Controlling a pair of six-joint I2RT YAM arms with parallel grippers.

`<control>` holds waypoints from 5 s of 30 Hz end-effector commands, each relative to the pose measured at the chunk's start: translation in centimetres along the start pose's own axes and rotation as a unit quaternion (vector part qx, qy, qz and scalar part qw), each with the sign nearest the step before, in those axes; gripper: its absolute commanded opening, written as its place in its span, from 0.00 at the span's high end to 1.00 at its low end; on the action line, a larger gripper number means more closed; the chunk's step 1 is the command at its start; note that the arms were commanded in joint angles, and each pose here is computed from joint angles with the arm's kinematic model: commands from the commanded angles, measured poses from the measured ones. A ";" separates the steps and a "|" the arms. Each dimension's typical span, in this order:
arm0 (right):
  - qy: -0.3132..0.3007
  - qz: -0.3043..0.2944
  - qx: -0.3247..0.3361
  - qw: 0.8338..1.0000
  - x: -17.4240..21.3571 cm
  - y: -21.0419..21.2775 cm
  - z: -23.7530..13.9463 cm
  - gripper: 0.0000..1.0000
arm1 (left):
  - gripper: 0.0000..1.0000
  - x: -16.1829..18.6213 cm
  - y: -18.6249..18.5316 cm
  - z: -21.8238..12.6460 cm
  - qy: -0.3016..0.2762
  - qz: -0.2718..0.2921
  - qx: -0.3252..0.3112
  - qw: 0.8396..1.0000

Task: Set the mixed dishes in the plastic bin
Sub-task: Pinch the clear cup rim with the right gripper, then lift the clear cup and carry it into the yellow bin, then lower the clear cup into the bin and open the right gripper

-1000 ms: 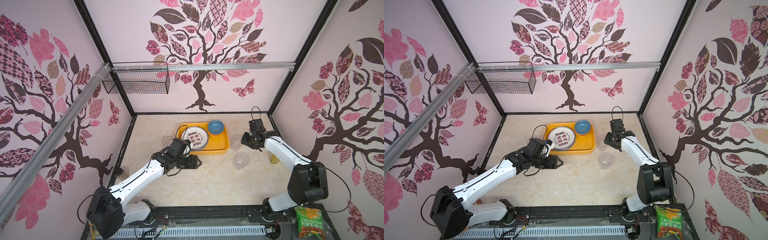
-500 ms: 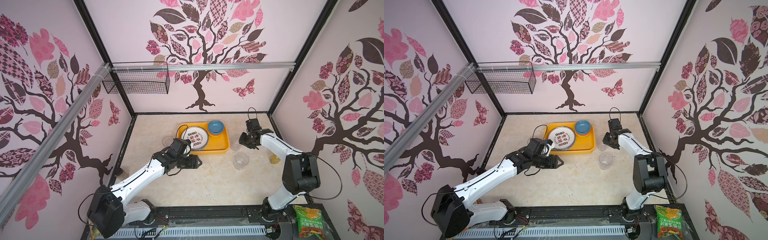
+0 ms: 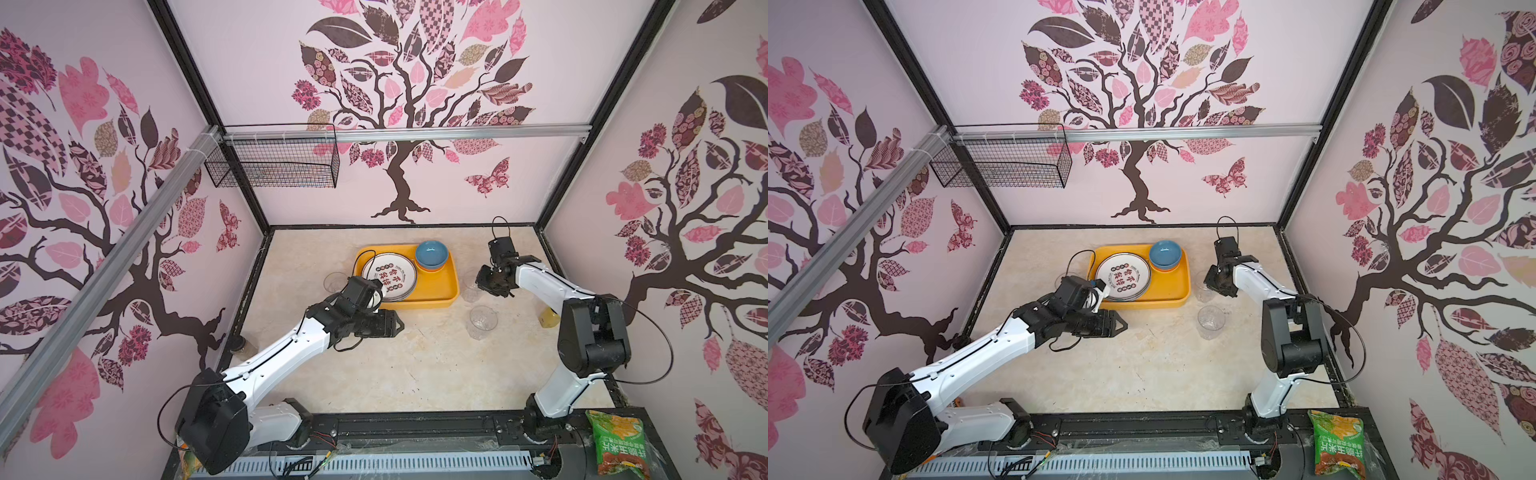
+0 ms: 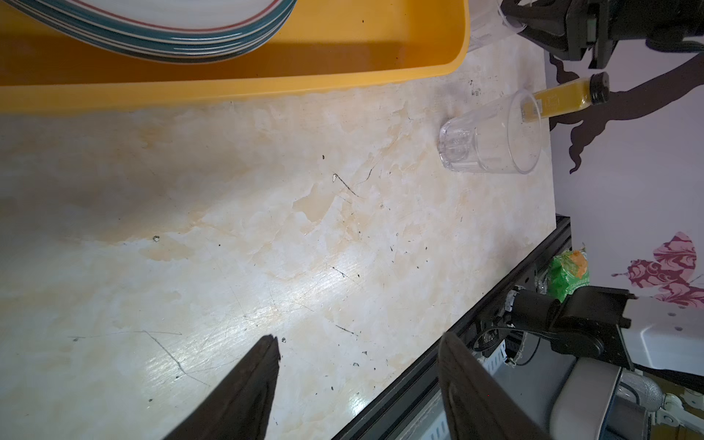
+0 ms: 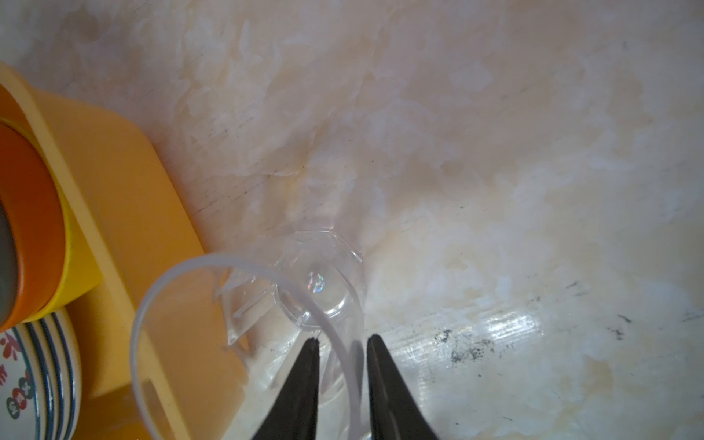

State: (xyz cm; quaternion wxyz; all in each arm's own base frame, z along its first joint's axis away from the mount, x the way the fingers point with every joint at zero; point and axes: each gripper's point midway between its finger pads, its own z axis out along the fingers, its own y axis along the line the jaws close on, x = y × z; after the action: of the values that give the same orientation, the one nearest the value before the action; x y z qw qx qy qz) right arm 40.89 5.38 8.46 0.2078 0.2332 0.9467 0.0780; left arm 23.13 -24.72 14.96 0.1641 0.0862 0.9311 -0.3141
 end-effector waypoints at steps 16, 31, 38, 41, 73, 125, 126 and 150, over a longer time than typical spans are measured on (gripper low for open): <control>-0.007 -0.004 0.022 1.000 -1.5 -0.3 -0.5 0.92 | 0.31 -0.5 -0.5 -0.3 -0.011 0.006 0.005 1.000; -0.032 -0.013 0.002 0.999 -3.1 0.9 -4.9 0.94 | 0.31 -0.9 0.2 -1.2 -0.035 -0.004 -0.006 0.999; -0.035 -0.023 -0.024 0.999 -3.8 2.3 -7.8 0.93 | 0.30 -1.4 1.1 -1.8 -0.050 -0.020 -0.008 0.999; -0.036 -0.028 -0.036 0.998 -4.0 3.0 -8.8 0.93 | 0.30 -1.6 1.3 -2.0 -0.054 -0.025 -0.008 0.998; 0.034 -0.165 -0.071 0.983 1.3 11.4 -8.3 0.94 | 0.30 -1.9 2.3 -2.1 -0.071 -0.051 -0.014 0.996; 0.099 -0.199 -0.007 0.975 3.9 12.4 0.1 0.93 | 0.30 -1.3 3.4 -1.7 -0.065 -0.058 -0.023 0.996; 0.099 -0.200 -0.003 0.975 3.9 12.4 0.3 0.93 | 0.30 -1.2 3.6 -1.6 -0.064 -0.059 -0.024 0.996; 0.098 -0.213 0.011 0.972 4.5 12.9 0.9 0.81 | 0.30 -1.0 3.7 -1.9 -0.066 -0.061 -0.025 0.996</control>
State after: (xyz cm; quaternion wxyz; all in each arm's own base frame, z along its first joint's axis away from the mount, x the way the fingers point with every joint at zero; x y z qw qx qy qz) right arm 42.70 18.66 10.01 0.1339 0.0243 0.9892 0.0549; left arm 25.10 -21.22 15.46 0.2108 0.0032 0.9268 -0.3108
